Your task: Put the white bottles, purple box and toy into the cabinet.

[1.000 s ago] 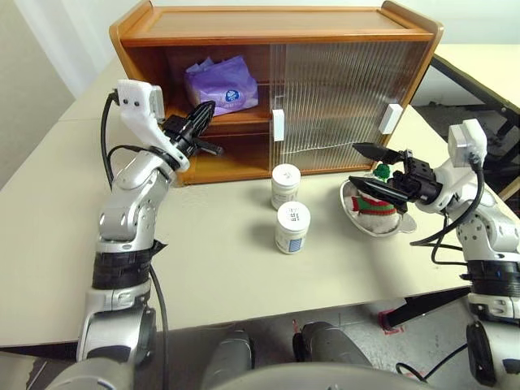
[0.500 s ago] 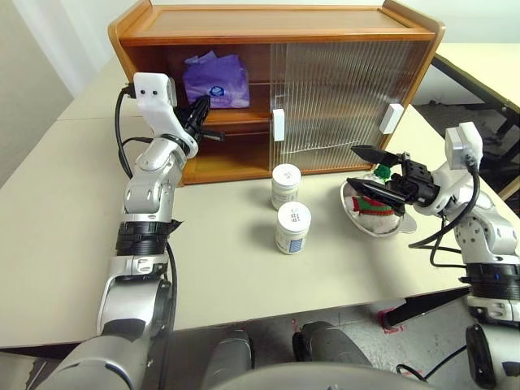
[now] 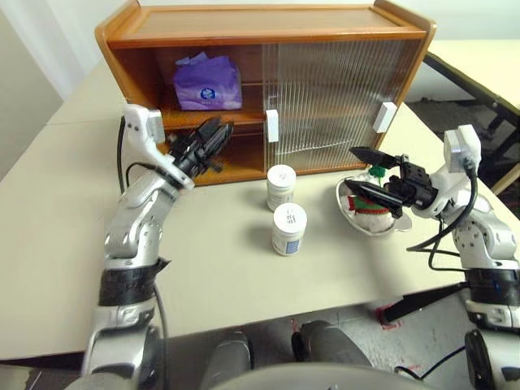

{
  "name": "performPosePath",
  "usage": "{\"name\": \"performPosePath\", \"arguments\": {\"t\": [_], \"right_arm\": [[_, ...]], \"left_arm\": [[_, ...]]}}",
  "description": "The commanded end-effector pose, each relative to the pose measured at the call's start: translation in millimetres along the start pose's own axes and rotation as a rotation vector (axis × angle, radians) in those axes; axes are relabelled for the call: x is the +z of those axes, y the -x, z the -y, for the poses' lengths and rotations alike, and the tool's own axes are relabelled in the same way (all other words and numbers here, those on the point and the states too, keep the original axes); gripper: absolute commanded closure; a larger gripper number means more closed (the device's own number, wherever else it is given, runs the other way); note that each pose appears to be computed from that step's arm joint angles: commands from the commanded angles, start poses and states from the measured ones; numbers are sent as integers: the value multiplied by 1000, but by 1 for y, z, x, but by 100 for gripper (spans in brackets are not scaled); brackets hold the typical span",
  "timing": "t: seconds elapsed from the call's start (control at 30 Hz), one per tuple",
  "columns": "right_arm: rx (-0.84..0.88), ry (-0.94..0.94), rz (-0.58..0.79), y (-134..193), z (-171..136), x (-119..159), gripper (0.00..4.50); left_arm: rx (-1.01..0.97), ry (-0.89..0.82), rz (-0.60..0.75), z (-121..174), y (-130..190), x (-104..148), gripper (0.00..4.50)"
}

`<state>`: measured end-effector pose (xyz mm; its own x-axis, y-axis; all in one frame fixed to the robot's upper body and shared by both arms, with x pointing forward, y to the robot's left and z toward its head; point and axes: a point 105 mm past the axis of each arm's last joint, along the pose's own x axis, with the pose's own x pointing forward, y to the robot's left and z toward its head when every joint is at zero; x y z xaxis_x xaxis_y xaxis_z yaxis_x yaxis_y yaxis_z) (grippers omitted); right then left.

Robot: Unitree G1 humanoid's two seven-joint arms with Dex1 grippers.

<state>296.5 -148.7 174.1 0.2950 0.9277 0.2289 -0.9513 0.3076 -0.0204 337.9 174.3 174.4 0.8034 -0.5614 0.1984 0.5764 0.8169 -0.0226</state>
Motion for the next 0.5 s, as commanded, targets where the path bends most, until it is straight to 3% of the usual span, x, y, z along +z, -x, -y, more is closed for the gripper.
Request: {"name": "performPosePath", "arguments": {"t": [0.03, 0.2, 0.5], "right_arm": [[18, 4, 13, 2, 0, 4, 0], [78, 14, 31, 2, -4, 11, 0], [75, 43, 13, -1, -7, 2, 0]], "left_arm": [[-39, -34, -57, 0, 11, -9, 157], [-72, -130, -230, -6, 30, -43, 1], [-235, -121, -319, 21, 35, -74, 1]]}}
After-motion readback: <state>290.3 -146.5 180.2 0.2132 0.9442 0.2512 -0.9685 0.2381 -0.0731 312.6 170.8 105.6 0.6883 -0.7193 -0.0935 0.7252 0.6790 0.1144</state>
